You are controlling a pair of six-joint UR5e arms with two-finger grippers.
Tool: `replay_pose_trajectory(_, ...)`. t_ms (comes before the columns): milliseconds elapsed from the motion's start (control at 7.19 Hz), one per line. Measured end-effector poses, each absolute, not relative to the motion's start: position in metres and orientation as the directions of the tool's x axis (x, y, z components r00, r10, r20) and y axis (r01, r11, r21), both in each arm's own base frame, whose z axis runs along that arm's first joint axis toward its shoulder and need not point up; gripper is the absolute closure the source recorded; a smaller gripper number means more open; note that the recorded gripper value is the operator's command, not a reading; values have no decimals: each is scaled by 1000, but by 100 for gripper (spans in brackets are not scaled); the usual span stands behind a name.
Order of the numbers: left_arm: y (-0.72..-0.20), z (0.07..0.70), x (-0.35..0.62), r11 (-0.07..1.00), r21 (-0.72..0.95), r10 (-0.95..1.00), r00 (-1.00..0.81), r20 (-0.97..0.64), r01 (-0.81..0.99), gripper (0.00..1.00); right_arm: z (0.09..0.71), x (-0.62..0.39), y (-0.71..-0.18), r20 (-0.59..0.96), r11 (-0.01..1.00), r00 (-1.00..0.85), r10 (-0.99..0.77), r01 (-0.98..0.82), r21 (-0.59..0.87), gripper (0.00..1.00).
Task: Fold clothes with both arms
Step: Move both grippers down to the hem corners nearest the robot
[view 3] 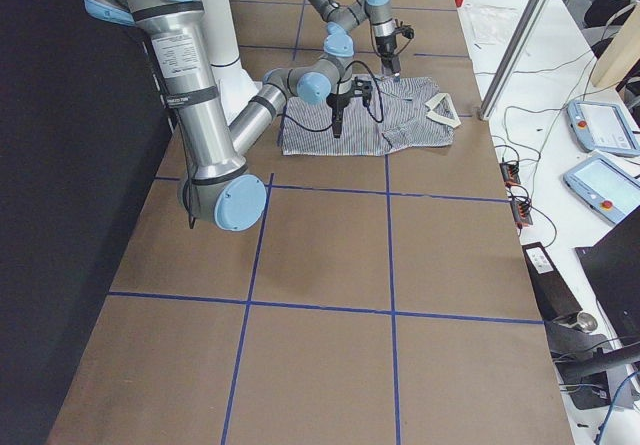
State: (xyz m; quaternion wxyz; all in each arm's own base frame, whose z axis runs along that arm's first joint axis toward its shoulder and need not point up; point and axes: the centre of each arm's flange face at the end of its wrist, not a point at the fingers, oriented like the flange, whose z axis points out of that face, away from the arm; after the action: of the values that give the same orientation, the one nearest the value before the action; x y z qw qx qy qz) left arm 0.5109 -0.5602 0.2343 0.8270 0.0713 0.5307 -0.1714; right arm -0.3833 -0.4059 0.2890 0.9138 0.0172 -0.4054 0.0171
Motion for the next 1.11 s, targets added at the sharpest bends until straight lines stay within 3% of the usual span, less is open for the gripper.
replay_pose_trajectory(695, -409, 225, 445, 975, -8, -127, 524, -842, 223, 0, 312, -428, -319, 761, 991, 646, 59, -129, 32, 0)
replay_pose_trajectory(1112, -389, 234, 433, 976, 5, -117, 541, -833, 220, 0, 353, -442, -292, 725, 993, 688, 46, -108, 40, 0)
